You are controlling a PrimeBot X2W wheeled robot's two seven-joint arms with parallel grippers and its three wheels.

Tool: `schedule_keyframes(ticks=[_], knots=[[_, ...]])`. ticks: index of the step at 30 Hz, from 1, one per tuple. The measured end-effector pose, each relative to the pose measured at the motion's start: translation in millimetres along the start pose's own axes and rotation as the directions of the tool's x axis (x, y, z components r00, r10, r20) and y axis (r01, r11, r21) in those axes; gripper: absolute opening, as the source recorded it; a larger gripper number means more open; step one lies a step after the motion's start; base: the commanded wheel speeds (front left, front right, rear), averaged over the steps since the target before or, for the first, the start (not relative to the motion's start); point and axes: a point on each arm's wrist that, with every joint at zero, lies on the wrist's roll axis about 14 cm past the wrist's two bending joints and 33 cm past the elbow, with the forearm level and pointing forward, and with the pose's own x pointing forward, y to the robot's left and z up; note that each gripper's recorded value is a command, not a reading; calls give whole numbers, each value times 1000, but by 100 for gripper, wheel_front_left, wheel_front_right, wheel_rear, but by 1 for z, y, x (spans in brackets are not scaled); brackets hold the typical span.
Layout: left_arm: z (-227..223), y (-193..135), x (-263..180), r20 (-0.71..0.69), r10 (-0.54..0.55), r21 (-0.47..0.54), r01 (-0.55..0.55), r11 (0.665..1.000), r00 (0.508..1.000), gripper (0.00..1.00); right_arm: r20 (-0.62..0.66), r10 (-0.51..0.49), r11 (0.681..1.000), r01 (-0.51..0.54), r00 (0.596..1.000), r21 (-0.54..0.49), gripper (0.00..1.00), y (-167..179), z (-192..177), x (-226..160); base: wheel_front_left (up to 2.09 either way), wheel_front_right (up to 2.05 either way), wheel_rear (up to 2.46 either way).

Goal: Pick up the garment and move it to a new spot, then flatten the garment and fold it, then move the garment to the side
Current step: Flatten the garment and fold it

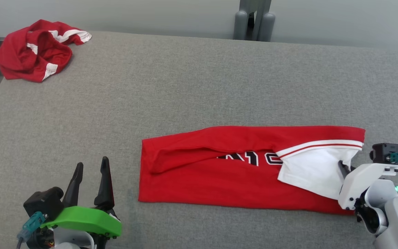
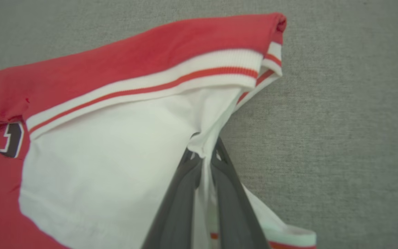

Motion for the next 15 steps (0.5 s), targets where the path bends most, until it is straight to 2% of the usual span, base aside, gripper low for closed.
schedule_keyframes(ticks=[8, 11, 15], knots=[[-5, -22, 5, -21, -62, 5, 62, 998, 998, 100, 99, -145, 988, 139, 984, 62, 0, -64, 27, -31, 0, 0, 0], [-7, -29, 6, -27, -84, 6, 84, 996, 996, 100, 134, -140, 986, 125, 981, 111, 0, -63, 34, -41, 0, 0, 0], [-8, -36, 6, -36, -107, 9, 107, 994, 994, 100, 182, -97, 990, 77, 978, 115, 0, -48, 47, -53, 0, 0, 0]])
